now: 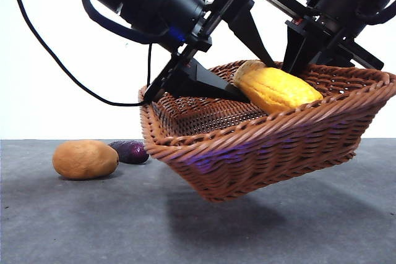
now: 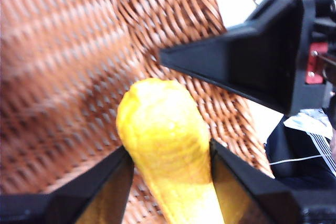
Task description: Help me put the vegetables on the table into the basket
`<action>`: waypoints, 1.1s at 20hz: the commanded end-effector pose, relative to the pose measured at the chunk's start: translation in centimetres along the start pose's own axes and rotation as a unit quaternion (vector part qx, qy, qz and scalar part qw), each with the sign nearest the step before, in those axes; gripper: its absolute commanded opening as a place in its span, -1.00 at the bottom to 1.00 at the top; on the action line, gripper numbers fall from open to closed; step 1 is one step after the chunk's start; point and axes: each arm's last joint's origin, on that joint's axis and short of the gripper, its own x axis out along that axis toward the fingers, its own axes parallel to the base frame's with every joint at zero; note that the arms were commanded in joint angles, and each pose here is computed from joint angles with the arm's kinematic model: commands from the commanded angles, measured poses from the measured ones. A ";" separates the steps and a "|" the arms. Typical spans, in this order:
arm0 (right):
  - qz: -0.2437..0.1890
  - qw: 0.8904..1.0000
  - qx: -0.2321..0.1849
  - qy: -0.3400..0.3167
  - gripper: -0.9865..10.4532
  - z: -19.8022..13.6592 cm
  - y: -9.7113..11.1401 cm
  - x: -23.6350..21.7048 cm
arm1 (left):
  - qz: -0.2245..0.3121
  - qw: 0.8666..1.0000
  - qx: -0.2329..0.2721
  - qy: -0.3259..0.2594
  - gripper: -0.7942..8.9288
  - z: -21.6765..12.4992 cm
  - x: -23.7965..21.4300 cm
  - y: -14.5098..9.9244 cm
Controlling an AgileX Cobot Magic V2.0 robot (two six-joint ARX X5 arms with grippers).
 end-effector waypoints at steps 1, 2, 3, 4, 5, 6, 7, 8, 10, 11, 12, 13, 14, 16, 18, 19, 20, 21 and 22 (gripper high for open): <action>0.020 1.000 0.004 -0.005 -0.85 0.0 0.3 0.0 | 0.008 1.000 -0.006 0.014 -0.47 -0.5 0.3 0.3; 0.021 1.000 0.003 -0.004 -0.85 0.0 0.3 0.0 | 0.013 1.000 -0.007 0.019 -0.18 -0.6 0.3 0.4; 0.021 1.000 0.003 -0.004 -0.85 0.0 0.3 0.0 | 0.018 1.000 -0.008 0.025 -0.05 -0.7 0.3 0.5; 0.020 1.000 0.003 -0.004 -0.85 0.0 0.3 0.0 | 0.022 0.999 -0.005 0.031 -0.05 -0.8 0.3 0.6; 0.020 1.000 0.003 -0.004 -0.85 0.0 0.3 0.0 | 0.026 0.999 -0.003 0.034 -0.05 -0.9 0.3 0.7; 0.020 1.000 0.003 -0.004 -0.85 0.0 0.3 0.0 | 0.026 0.999 -0.003 0.035 -0.05 -0.9 0.3 0.7; 0.021 1.000 0.003 -0.004 -0.85 0.0 0.3 0.0 | 0.024 0.999 -0.003 0.035 -0.05 -0.8 0.3 0.7; 0.021 1.000 0.003 -0.004 -0.85 0.0 0.3 0.0 | 0.023 0.999 -0.003 0.035 -0.05 -0.8 0.2 0.6; 0.020 1.000 0.003 -0.004 -0.85 0.0 0.3 0.0 | 0.005 0.999 0.002 0.042 -0.05 -0.6 -0.1 0.2; 0.020 1.000 0.002 -0.005 -0.85 0.0 0.3 0.0 | -0.007 0.999 0.012 0.045 -0.05 -0.4 -0.3 -0.2; 0.020 1.000 0.000 -0.006 -0.85 0.1 0.3 0.0 | -0.011 0.999 0.021 0.047 -0.05 -0.1 -0.7 -0.6; 0.020 1.000 -0.001 -0.006 -0.85 0.1 0.3 0.0 | -0.009 0.998 0.034 0.048 -0.05 0.2 -1.2 -1.1; 0.019 1.000 -0.001 -0.009 -0.85 0.1 0.2 0.0 | -0.006 0.998 0.047 0.047 -0.05 0.6 -2.1 -1.5; 0.016 1.000 -0.001 -0.017 -0.85 0.5 -0.1 -0.4 | 0.021 0.997 0.072 0.032 -0.05 1.3 -4.4 -1.8; 0.013 1.000 0.002 -0.027 -0.85 1.1 -0.3 -0.9 | 0.050 0.995 0.089 0.015 -0.05 1.9 -7.1 -1.7; 0.011 1.000 0.002 -0.029 -0.85 1.4 -0.5 -1.2 | 0.068 0.993 0.096 0.008 -0.05 2.0 -8.6 -1.6; 0.008 1.000 -0.001 -0.029 -0.85 1.6 -0.5 -1.5 | 0.090 0.990 0.105 -0.001 -0.05 2.2 -10.1 -1.4; 0.007 1.000 -0.005 -0.028 -0.85 1.8 -0.5 -1.8 | 0.118 0.986 0.116 -0.013 -0.05 2.3 -11.5 -1.1; 0.004 1.000 -0.010 -0.026 -0.85 2.1 -0.5 -2.3 | 0.162 0.978 0.128 -0.030 -0.05 2.4 -13.0 -0.7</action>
